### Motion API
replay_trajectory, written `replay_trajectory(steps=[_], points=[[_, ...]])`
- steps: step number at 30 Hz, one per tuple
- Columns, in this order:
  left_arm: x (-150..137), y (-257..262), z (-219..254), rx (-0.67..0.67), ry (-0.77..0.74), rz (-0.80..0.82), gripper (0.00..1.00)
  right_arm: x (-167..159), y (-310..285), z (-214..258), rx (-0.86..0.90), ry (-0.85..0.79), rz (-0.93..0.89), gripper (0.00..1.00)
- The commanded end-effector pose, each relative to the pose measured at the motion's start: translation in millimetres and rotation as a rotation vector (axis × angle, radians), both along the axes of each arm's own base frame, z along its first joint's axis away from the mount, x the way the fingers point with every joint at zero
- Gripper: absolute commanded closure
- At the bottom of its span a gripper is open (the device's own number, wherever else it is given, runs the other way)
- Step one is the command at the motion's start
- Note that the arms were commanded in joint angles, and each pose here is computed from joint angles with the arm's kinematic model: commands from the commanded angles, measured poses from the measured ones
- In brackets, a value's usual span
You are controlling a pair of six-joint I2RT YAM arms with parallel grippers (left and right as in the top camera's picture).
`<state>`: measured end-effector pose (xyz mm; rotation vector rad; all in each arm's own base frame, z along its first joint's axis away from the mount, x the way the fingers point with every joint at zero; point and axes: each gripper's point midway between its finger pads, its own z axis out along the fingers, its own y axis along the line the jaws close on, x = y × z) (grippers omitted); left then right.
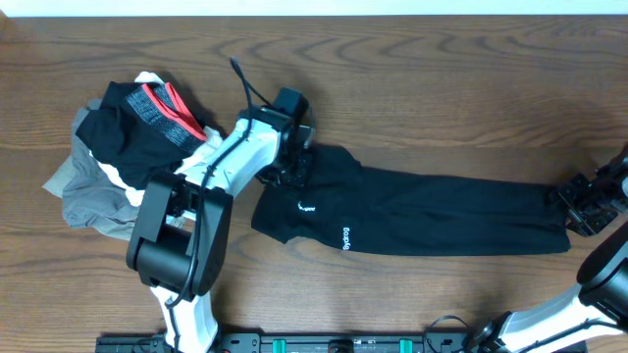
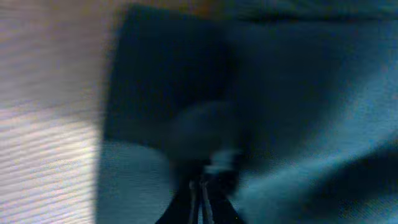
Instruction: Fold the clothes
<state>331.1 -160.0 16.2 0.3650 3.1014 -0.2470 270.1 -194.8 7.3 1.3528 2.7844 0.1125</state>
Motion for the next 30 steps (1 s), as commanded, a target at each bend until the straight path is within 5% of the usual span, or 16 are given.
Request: replay_trajectory(steps=[1,5,12,21,30], points=[[9,14,0,0.034,-0.020,0.063,0.85,2,0,-3,-0.013,-0.006,0.162,0.32],[11,12,1,0.020,-0.027,0.065,0.62,-1,2,-4,-0.006,0.003,0.225,0.31],[19,-2,11,-0.056,-0.037,0.059,0.48,-29,10,-13,0.035,0.136,0.261,0.35],[39,-13,62,-0.122,-0.157,0.054,0.41,-27,9,-13,0.036,0.134,0.253,0.99],[32,-6,155,-0.176,-0.376,0.020,0.31,5,-14,54,-0.023,0.071,0.192,0.99]])
